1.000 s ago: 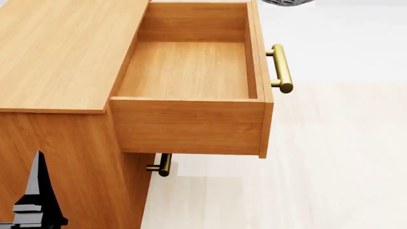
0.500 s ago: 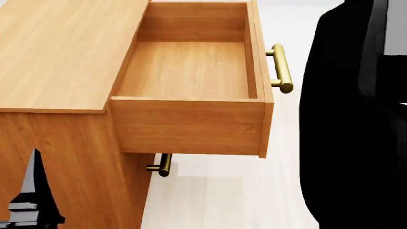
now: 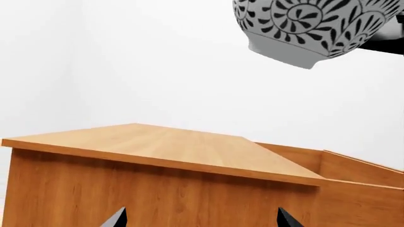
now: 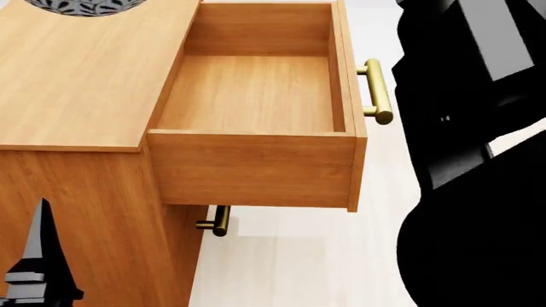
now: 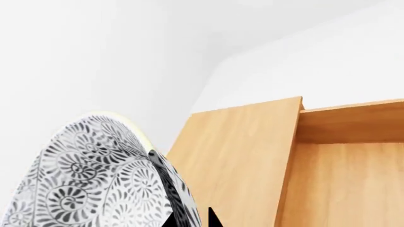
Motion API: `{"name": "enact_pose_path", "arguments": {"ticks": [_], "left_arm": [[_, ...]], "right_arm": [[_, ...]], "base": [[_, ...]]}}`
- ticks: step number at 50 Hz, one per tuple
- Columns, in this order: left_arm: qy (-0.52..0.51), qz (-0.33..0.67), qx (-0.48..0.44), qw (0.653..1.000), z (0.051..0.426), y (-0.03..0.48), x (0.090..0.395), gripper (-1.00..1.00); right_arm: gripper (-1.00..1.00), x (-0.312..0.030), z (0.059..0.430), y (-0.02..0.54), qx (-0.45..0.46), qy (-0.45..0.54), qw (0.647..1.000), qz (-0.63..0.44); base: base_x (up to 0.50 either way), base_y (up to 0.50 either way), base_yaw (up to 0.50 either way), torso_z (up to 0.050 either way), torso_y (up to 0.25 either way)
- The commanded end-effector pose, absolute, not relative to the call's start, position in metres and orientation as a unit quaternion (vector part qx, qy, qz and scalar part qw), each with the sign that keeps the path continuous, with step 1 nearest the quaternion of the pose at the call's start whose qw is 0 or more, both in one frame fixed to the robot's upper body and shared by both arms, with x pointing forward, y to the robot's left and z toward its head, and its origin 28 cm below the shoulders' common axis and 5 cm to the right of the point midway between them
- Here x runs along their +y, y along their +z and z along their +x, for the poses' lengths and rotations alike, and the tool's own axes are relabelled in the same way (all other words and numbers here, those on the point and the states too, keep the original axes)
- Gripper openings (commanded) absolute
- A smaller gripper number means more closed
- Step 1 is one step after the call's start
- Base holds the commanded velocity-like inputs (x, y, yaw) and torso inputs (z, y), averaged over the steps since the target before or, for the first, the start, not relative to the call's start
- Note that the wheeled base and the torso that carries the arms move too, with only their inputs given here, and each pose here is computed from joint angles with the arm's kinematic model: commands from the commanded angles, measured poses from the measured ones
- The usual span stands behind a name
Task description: Put the bowl on top of the cabinet.
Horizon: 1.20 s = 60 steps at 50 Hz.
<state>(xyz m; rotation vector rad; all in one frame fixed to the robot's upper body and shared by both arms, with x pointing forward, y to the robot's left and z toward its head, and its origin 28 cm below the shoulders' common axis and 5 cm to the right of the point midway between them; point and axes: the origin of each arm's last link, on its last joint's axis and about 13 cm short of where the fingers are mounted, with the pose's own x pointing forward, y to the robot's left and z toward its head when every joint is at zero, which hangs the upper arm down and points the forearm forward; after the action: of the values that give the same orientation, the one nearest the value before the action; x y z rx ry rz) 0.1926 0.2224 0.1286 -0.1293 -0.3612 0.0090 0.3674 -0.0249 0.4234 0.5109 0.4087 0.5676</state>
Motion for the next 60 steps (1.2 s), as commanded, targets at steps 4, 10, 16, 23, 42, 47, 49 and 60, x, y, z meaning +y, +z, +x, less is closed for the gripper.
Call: {"name": "enact_pose_path", "arguments": {"ticks": [4, 10, 16, 23, 42, 47, 49, 60], "left_arm": [[0.01, -0.062, -0.18, 0.982, 0.186, 0.132, 0.221, 1.0], [0.011, -0.062, -0.181, 0.982, 0.185, 0.133, 0.221, 1.0], [0.011, -0.063, -0.181, 0.981, 0.185, 0.134, 0.221, 1.0], [0.012, -0.064, -0.182, 0.981, 0.185, 0.134, 0.222, 1.0], [0.014, -0.067, -0.184, 0.98, 0.185, 0.136, 0.224, 1.0], [0.013, -0.066, -0.184, 0.981, 0.185, 0.136, 0.224, 1.0], [0.014, -0.066, -0.184, 0.981, 0.186, 0.136, 0.224, 1.0], [0.014, -0.066, -0.185, 0.98, 0.185, 0.136, 0.224, 1.0]], "right_arm": [[-1.0, -0.001, 0.36, 0.411, 0.238, 0.334, 0.882, 0.234], [-1.0, 0.002, 0.358, 0.41, 0.241, 0.345, 0.879, 0.224], [-1.0, 0.004, 0.357, 0.408, 0.245, 0.351, 0.877, 0.219], [-1.0, 0.007, 0.358, 0.402, 0.253, 0.354, 0.874, 0.215], [-1.0, 0.006, 0.366, 0.378, 0.274, 0.34, 0.876, 0.205], [-1.0, 0.006, 0.368, 0.372, 0.281, 0.332, 0.877, 0.203], [-1.0, 0.006, 0.368, 0.369, 0.284, 0.333, 0.877, 0.197], [-1.0, 0.006, 0.369, 0.364, 0.288, 0.333, 0.876, 0.196]], "base": [[0.0, 0.0, 0.0, 0.0, 0.004], [0.0, 0.0, 0.0, 0.0, 0.0], [0.0, 0.0, 0.0, 0.0, 0.0], [0.0, 0.0, 0.0, 0.0, 0.0], [0.0, 0.0, 0.0, 0.0, 0.0], [0.0, 0.0, 0.0, 0.0, 0.0], [0.0, 0.0, 0.0, 0.0, 0.0], [0.0, 0.0, 0.0, 0.0, 0.0]]}}
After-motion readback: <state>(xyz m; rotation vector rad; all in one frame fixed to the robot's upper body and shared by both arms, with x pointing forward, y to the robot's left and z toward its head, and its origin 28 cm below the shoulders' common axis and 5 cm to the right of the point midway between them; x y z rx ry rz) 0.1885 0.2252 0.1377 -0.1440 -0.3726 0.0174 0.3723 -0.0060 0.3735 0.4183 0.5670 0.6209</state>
